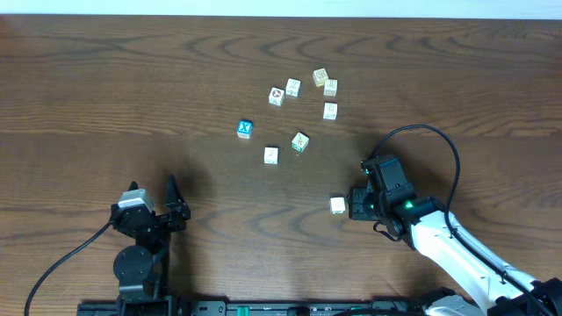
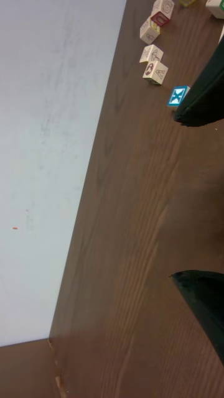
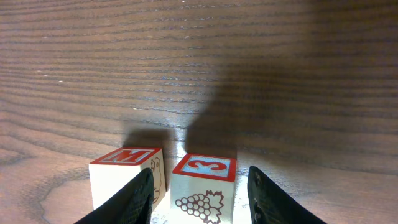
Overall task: Lift 4 blocks
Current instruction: 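Raise the right gripper and move it to the back block cluster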
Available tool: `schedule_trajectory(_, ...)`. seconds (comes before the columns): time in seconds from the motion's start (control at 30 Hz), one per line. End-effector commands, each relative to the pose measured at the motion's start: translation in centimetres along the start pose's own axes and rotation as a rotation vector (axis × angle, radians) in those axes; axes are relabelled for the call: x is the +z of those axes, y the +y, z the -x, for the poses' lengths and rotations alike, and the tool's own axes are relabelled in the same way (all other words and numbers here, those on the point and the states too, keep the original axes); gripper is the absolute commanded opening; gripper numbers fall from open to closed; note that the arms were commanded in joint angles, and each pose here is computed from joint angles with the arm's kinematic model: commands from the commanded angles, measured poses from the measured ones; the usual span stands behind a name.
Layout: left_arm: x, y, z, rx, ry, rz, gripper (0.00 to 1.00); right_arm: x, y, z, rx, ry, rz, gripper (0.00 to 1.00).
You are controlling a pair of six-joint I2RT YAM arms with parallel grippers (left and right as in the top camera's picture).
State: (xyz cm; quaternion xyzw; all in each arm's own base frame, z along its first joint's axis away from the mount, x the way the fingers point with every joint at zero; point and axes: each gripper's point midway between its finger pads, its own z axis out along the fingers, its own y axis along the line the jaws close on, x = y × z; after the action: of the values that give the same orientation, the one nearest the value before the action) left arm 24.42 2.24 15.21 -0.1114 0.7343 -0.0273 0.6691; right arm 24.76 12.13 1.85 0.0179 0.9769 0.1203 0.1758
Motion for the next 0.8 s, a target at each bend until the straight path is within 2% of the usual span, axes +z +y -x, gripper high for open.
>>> schedule_trajectory(0.0, 0.0, 0.6, -1.6, 0.006, 0.054, 0.031, 0.74, -0.1, 0.2, 0.5, -0.015, -0.014, -0.008, 0.46)
schedule_trajectory(0.3, 0.0, 0.6, -1.6, 0.006, 0.054, 0.031, 0.74, -2.7, 2.4, 4.2, -0.138, -0.06, 0.02, 0.52)
schedule_trajectory(0.5, 0.0, 0.6, -1.6, 0.006, 0.054, 0.031, 0.75, -4.6, 4.3, 6.4, -0.299, -0.09, 0.057, 0.73)
schedule_trajectory(0.67, 0.0, 0.6, -1.6, 0.006, 0.054, 0.031, 0.74, -4.0, 5.5, 7.7, -0.387, -0.106, 0.091, 0.82)
schedule_trajectory(0.77, 0.0, 0.6, -1.6, 0.006, 0.054, 0.031, 0.74, -2.7, 6.1, 8.5, -0.433, -0.079, 0.097, 0.83)
